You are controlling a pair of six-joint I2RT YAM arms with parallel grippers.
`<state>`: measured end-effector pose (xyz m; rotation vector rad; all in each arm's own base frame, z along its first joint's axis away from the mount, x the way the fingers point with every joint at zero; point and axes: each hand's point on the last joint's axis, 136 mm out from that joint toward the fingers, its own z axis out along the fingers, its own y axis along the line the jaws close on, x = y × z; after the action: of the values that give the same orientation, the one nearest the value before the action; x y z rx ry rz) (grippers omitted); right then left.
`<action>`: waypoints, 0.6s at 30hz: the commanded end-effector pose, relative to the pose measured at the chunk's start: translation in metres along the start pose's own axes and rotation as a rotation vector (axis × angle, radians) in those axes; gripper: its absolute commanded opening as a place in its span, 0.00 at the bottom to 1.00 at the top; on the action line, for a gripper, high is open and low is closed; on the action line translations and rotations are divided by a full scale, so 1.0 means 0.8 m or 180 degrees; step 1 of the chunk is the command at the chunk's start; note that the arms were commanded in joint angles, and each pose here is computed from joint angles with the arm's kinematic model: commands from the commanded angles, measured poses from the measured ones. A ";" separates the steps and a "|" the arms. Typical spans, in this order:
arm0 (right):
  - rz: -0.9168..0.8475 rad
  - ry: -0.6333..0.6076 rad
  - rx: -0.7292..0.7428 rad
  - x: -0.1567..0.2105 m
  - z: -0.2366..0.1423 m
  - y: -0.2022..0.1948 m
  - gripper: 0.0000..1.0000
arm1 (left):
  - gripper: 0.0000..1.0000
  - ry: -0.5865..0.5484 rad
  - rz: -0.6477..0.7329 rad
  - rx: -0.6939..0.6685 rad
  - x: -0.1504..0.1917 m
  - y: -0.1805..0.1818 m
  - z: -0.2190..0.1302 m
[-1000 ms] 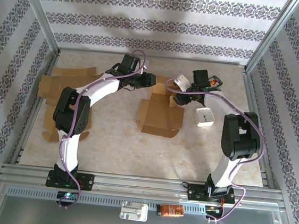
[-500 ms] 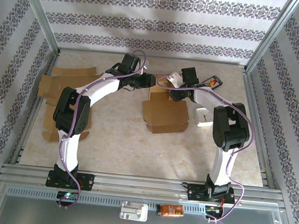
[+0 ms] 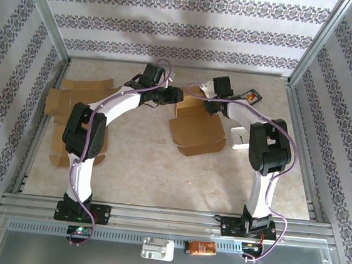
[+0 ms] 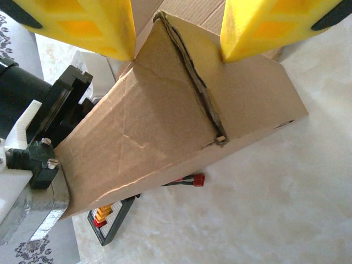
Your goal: Fold the paper box
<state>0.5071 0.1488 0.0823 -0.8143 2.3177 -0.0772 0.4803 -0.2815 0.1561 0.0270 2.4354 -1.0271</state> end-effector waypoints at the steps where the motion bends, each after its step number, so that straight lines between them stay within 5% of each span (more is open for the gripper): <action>1: 0.0090 0.0021 -0.0230 -0.001 0.002 0.024 0.33 | 0.45 0.0001 -0.0111 0.0223 -0.001 -0.024 0.000; 5: 0.0151 -0.0030 -0.0301 -0.013 0.005 0.028 0.33 | 0.44 -0.0021 -0.0153 0.0269 -0.006 -0.031 -0.001; 13: 0.0158 0.0062 -0.0176 -0.011 0.013 0.022 0.00 | 0.45 -0.0105 -0.0224 0.0204 -0.011 -0.028 -0.020; 18: 0.0211 -0.0005 -0.0288 -0.019 0.000 0.027 0.00 | 0.54 -0.0334 -0.0239 0.0280 -0.025 -0.040 -0.049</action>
<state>0.5171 0.1594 0.0862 -0.7226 2.3388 -0.0017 0.4734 -0.2767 0.1641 -0.0988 2.4404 -1.0921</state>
